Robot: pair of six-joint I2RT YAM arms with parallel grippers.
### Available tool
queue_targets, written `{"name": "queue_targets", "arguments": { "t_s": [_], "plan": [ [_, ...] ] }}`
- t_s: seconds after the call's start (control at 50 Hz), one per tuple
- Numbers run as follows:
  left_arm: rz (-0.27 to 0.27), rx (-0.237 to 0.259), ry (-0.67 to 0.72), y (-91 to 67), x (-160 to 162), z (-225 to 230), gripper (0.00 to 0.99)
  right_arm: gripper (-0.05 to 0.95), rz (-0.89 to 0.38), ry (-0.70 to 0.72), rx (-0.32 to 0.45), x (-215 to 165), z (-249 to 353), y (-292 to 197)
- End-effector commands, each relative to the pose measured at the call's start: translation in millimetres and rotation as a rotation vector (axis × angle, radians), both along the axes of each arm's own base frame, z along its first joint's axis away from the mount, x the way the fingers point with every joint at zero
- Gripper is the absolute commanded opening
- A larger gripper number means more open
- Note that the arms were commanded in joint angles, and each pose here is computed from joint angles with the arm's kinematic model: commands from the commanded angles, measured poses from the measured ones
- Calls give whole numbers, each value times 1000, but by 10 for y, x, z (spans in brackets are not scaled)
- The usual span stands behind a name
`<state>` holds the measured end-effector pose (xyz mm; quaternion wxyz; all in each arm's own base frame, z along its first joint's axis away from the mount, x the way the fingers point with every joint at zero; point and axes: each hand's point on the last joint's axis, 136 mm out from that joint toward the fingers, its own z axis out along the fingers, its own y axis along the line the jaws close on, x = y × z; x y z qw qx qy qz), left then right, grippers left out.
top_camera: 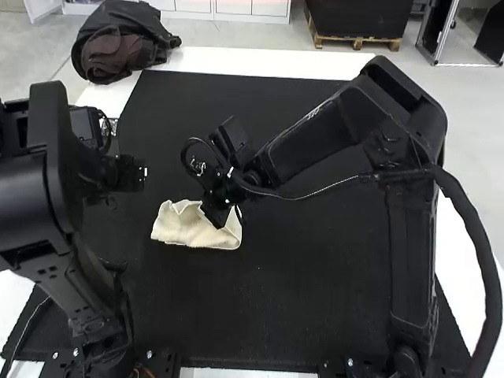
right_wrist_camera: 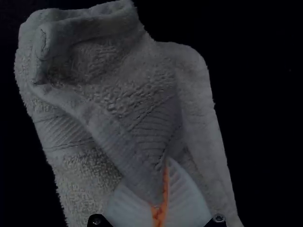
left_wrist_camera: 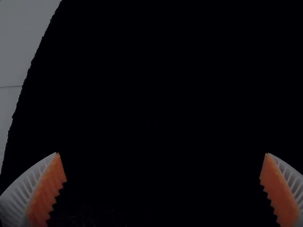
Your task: Fold the towel.
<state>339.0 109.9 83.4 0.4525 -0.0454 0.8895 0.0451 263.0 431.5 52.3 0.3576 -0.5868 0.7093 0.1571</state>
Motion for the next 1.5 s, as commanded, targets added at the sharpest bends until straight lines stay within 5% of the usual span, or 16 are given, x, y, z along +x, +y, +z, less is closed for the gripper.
{"name": "queue_targets", "arguments": {
  "t_s": [0.0, 0.48, 0.62, 0.68, 0.76, 0.88, 1.48],
  "plan": [
    [13, -4, -36, 52, -3, 116, 962, -20, 30, 3, 17, -141, 34, 125],
    [9, -13, -30, 40, -16, 97, 962, -16, 82, 32, 41, -404, 49, 354],
    [7, -14, -23, 35, -28, 79, 962, 297, 69, 43, 34, -379, -8, 333],
    [6, -15, -20, 36, -33, 73, 962, 321, 60, 51, 41, -376, 6, 338],
    [6, -14, -21, 36, -32, 78, 962, 569, 45, 60, 53, -360, 38, 351],
    [8, -8, -32, 40, -29, 117, 962, 646, 32, 58, 72, -309, 130, 379],
    [9, -10, -35, 23, -32, 120, 962, 677, 13, 123, 134, -285, 774, 185]
  ]
}}
